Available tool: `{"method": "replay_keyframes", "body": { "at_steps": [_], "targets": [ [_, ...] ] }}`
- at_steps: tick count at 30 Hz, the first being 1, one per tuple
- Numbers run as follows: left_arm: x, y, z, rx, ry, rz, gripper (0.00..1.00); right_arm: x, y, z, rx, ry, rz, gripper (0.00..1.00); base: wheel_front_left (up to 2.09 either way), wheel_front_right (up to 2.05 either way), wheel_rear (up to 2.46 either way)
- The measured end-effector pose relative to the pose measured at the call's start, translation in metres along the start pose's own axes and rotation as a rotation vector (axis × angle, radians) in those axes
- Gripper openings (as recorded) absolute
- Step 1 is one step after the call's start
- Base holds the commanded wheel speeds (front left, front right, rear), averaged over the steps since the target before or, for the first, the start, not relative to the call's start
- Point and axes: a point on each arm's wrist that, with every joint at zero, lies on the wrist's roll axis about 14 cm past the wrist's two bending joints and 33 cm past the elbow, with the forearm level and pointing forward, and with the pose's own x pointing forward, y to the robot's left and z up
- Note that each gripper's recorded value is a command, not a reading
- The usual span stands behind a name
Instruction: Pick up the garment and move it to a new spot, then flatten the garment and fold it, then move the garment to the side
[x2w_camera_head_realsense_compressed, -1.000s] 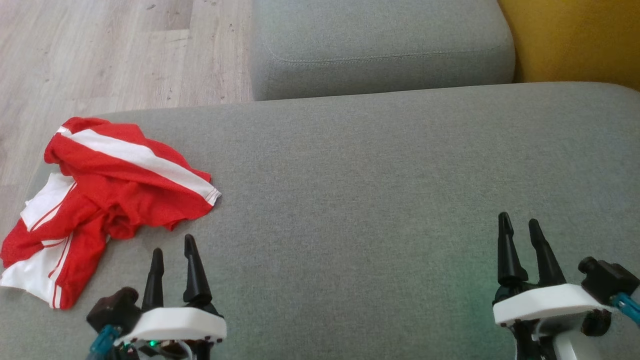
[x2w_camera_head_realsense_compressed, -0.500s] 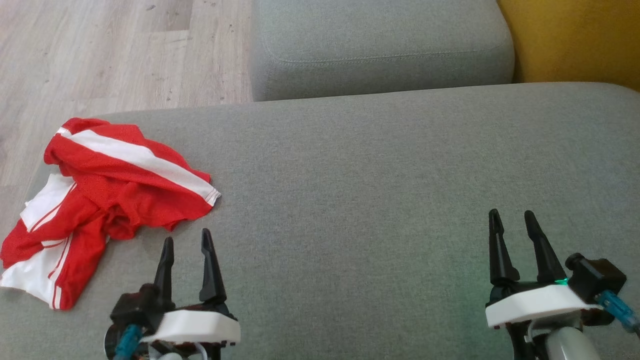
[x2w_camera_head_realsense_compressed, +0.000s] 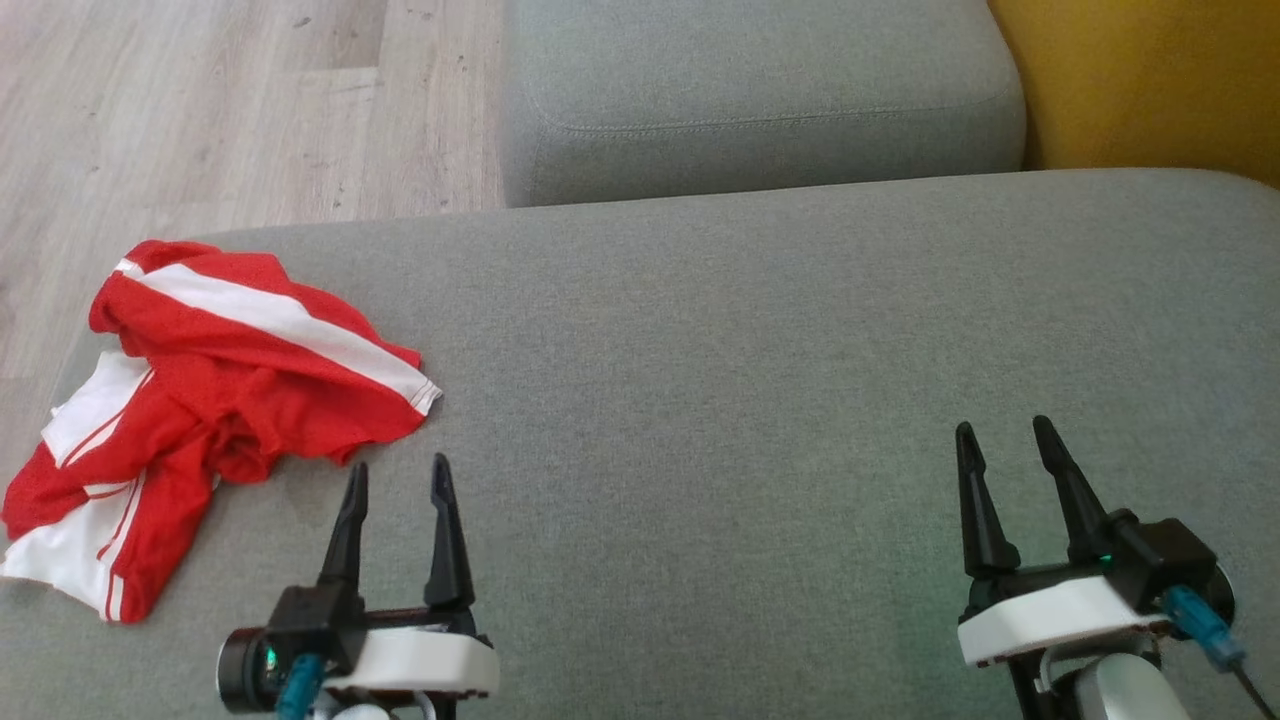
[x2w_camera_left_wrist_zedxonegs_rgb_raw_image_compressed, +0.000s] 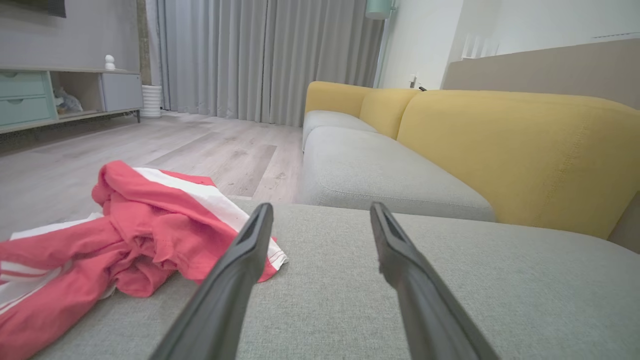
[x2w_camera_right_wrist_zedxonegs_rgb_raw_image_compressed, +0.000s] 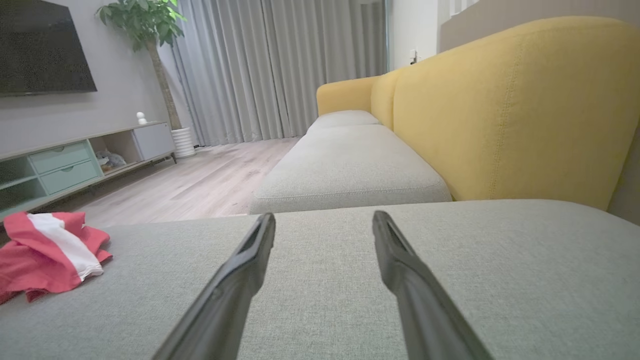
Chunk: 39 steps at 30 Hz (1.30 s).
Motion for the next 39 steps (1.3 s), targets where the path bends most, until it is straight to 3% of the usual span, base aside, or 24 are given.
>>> {"method": "replay_keyframes", "body": {
  "at_steps": [5, 25, 30, 39],
  "targets": [
    [0.001, -0.005, 0.0, 0.034, -0.008, -0.022, 1.0, 0.0, 0.003, 0.002, -0.049, -0.011, 0.016, 1.0, 0.0, 0.0, 0.0],
    [0.0, 0.017, -0.001, 0.053, -0.001, 0.048, 1.0, 0.006, 0.011, -0.012, -0.061, 0.033, 0.046, 1.0, 0.0, 0.0, 0.0],
    [-0.009, 0.039, 0.007, 0.076, -0.026, 0.12, 1.0, 0.019, 0.033, -0.017, -0.06, 0.045, 0.12, 1.0, 0.0, 0.0, 0.0],
    [-0.054, 0.11, 0.027, 0.104, -0.077, 0.374, 1.0, 0.045, 0.105, -0.028, -0.054, 0.068, 0.336, 1.0, 0.0, 0.0, 0.0]
  ]
}}
